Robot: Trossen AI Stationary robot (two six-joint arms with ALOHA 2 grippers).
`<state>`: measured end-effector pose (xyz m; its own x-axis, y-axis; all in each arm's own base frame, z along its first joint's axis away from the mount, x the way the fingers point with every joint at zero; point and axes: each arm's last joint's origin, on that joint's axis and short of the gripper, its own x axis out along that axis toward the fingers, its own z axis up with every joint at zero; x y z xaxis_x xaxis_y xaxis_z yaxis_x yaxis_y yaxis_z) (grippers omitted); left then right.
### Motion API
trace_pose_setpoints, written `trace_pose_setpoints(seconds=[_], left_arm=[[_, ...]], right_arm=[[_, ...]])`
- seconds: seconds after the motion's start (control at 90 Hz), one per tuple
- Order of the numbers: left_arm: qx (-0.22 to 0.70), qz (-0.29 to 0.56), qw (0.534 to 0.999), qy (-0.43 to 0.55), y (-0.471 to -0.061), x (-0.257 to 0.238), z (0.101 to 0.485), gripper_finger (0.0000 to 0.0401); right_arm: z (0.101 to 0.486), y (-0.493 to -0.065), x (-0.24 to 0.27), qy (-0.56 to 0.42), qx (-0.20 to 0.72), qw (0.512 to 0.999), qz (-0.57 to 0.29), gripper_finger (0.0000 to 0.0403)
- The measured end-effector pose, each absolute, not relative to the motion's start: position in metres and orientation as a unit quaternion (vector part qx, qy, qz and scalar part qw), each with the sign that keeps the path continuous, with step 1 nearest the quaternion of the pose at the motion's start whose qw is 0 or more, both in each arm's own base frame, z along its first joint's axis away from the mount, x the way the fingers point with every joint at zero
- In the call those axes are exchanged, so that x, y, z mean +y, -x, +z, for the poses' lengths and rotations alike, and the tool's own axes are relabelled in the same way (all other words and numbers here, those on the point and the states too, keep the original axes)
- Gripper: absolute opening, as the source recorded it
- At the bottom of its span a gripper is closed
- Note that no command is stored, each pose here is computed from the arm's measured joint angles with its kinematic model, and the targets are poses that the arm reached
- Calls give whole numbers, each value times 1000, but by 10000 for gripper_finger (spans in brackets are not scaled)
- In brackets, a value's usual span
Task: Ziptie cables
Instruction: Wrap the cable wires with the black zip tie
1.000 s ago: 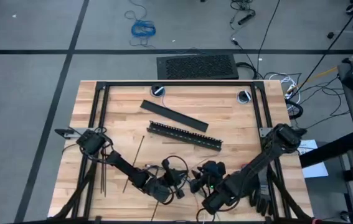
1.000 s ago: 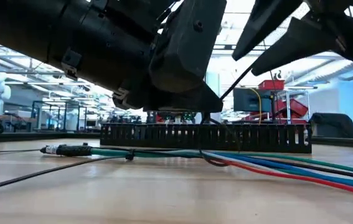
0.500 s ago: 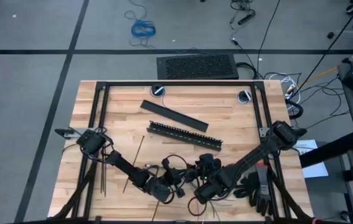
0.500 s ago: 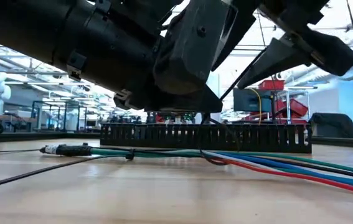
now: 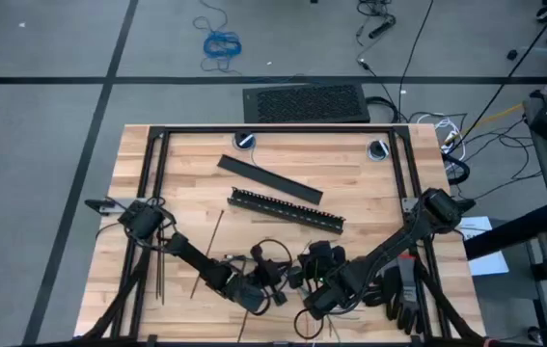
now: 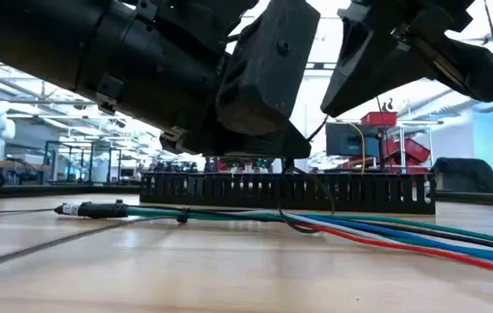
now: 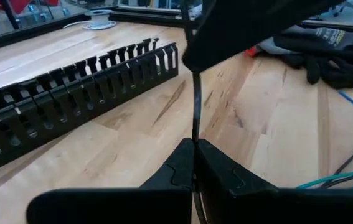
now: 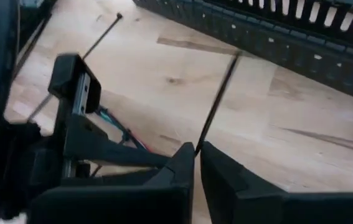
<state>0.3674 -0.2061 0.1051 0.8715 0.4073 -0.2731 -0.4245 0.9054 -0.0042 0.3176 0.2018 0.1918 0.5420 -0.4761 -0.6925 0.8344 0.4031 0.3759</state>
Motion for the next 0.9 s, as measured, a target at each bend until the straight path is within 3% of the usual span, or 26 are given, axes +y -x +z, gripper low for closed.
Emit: trace_pose_setpoints(seconds=[0.456,0.9], left_arm=[[137,217,966,30,-367,-206,105,17],[142,217,965,37,-367,-205,103,17]], right_arm=[[191,-310,190,-257,265,819,-440,0],[192,-310,193,-238,256,834,-427,0]])
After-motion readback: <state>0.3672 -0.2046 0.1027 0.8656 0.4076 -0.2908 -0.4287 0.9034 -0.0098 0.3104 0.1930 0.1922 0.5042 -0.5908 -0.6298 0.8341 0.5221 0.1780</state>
